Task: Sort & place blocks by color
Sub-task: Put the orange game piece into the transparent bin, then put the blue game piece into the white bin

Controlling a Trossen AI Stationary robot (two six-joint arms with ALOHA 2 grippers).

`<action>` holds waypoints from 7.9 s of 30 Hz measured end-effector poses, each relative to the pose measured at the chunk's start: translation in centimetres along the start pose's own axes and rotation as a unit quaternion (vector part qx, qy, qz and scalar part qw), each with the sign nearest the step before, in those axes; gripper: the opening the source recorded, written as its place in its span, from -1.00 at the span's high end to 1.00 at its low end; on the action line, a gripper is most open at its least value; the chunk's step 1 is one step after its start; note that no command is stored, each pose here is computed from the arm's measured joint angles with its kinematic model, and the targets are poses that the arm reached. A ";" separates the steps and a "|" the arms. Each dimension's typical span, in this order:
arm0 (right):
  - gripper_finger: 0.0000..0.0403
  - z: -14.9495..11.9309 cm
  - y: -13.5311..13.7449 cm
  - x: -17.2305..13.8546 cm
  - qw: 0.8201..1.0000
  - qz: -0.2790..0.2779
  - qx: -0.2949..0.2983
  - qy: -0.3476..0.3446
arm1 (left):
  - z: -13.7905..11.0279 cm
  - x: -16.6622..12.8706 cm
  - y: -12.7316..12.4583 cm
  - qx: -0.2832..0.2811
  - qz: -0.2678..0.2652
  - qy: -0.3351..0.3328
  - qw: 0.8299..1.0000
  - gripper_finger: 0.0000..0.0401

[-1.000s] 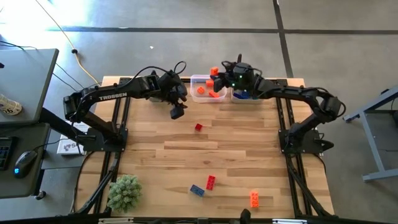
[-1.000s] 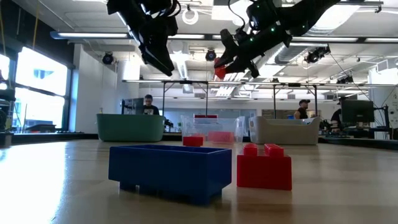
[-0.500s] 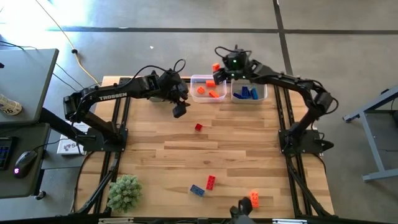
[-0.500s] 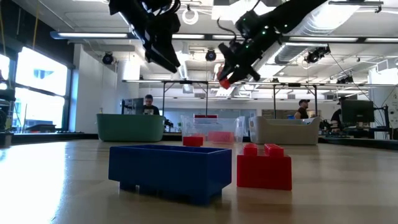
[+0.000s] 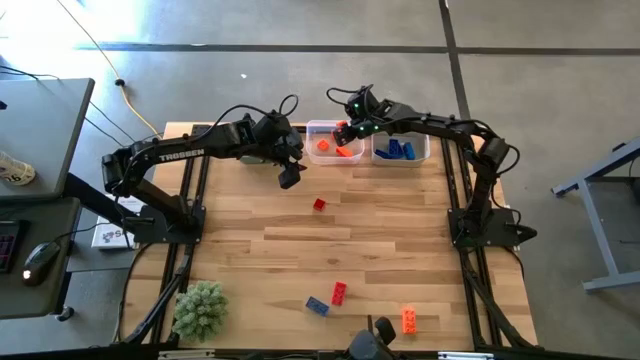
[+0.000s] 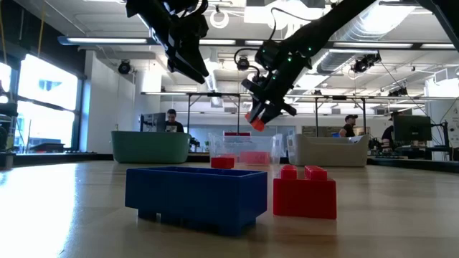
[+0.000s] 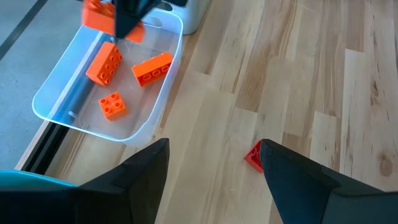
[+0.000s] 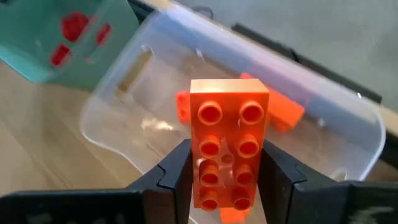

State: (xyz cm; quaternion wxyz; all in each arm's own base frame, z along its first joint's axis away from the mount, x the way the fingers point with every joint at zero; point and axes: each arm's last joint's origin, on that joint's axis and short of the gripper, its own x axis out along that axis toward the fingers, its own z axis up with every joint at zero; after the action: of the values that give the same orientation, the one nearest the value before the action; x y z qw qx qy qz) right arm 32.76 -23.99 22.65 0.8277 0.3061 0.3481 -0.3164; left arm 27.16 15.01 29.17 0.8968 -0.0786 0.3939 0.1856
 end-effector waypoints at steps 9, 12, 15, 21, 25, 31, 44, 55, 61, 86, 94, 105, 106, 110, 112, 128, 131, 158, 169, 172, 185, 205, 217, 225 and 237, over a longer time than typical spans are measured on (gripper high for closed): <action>0.33 -0.7 -0.3 1.3 0.999 -0.020 -0.003 0.024 | 0.0 0.0 0.0 0.000 -0.001 0.001 1.000 -0.20; 0.20 -0.8 -0.4 1.3 0.999 -0.028 -0.003 0.023 | 0.0 0.0 -0.1 0.000 -0.004 0.000 1.000 -0.20; 0.13 -0.8 -0.3 1.3 0.999 -0.034 -0.004 0.021 | 0.0 0.0 -0.1 0.000 -0.005 0.000 1.000 -0.20; 0.09 -0.8 -0.3 1.3 0.999 -0.031 0.010 0.022 | 0.0 0.0 0.0 0.000 0.007 0.001 1.000 -0.20; 0.09 -0.8 -0.1 1.2 0.999 -0.006 0.026 0.029 | 0.0 0.0 0.1 0.001 0.029 0.003 1.000 -0.20; 0.08 0.3 1.4 0.1 0.999 -0.002 0.021 0.031 | 0.0 0.0 0.2 0.012 0.032 0.004 0.999 -0.27; 0.08 4.0 5.7 -5.5 0.999 -0.051 -0.017 -0.007 | 0.1 0.1 -2.2 0.071 -0.040 -0.001 0.997 -0.37; 0.08 4.0 8.5 -10.1 0.990 -0.122 -0.069 0.019 | -0.4 -0.1 -7.2 0.162 -0.092 0.011 0.982 -0.37; 0.08 3.4 9.4 -10.4 0.987 -0.117 -0.103 0.036 | -0.8 -0.5 -10.1 0.159 -0.123 0.015 0.979 -0.37; 0.08 2.9 9.4 -10.5 0.989 -0.078 -0.097 0.078 | -6.2 2.5 -25.4 0.230 -0.170 0.024 0.958 -0.37; 0.08 2.8 9.4 -10.5 0.989 -0.082 -0.096 0.083 | -8.5 4.6 -28.3 0.231 -0.187 0.041 0.954 -0.37; 0.08 2.5 9.2 -10.5 0.987 -0.102 -0.089 0.090 | -10.3 6.1 -31.1 0.229 -0.216 0.033 0.949 -0.37; 0.08 2.5 9.2 -10.5 0.987 -0.102 -0.089 0.090 | -10.7 6.2 -31.1 0.234 -0.212 0.041 0.948 -0.37; 0.08 2.5 9.2 -10.5 0.987 -0.102 -0.088 0.090 | -11.3 7.0 -31.6 0.238 -0.216 0.048 0.946 -0.37; 0.08 2.5 9.2 -10.5 0.987 -0.102 -0.088 0.090 | -12.0 7.7 -31.8 0.239 -0.221 0.061 0.944 -0.37; 0.08 2.5 9.1 -10.5 0.987 -0.105 -0.089 0.089 | -13.7 10.2 -32.5 0.242 -0.191 0.059 0.950 -0.30; 0.08 2.6 9.1 -10.5 0.986 -0.108 -0.089 0.087 | -13.5 10.5 -32.2 0.238 -0.186 0.061 0.951 -0.14; 0.08 3.9 6.2 -10.5 0.988 -0.078 -0.069 0.112 | -7.2 9.7 -20.6 0.353 -0.133 0.129 0.917 0.47; 0.08 5.4 3.8 -10.6 0.990 0.048 -0.013 0.135 | -2.2 7.5 -11.1 0.323 -0.063 0.065 0.942 0.47; 0.08 5.4 3.7 -10.7 0.986 0.086 -0.004 0.146 | -1.3 6.9 -8.6 0.311 -0.039 0.049 0.948 0.47; 0.08 4.9 5.6 -10.7 0.967 0.187 -0.013 0.172 | 1.4 5.2 -1.6 0.271 0.043 -0.045 0.960 0.47; 0.08 4.5 7.1 -10.5 0.974 0.162 0.001 0.159 | 3.1 4.8 -0.8 0.295 0.084 -0.130 0.943 0.47; 0.10 4.3 7.0 -10.6 0.973 0.154 0.002 0.170 | 4.2 4.4 -0.6 0.303 0.137 -0.169 0.928 0.47; 0.59 4.4 6.9 -10.6 0.974 0.151 -0.004 0.166 | 4.1 4.5 -0.6 0.307 0.137 -0.167 0.927 0.47; 0.64 4.3 6.7 -10.4 0.982 0.109 -0.014 0.154 | 4.3 4.4 -0.6 0.298 0.145 -0.174 0.927 0.02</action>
State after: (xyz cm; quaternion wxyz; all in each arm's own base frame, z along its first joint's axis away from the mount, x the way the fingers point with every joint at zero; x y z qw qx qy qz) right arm 33.57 -19.75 35.07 0.7979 0.3755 0.4406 -0.1679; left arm 33.03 16.89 28.89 0.8965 0.2836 0.2761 0.1988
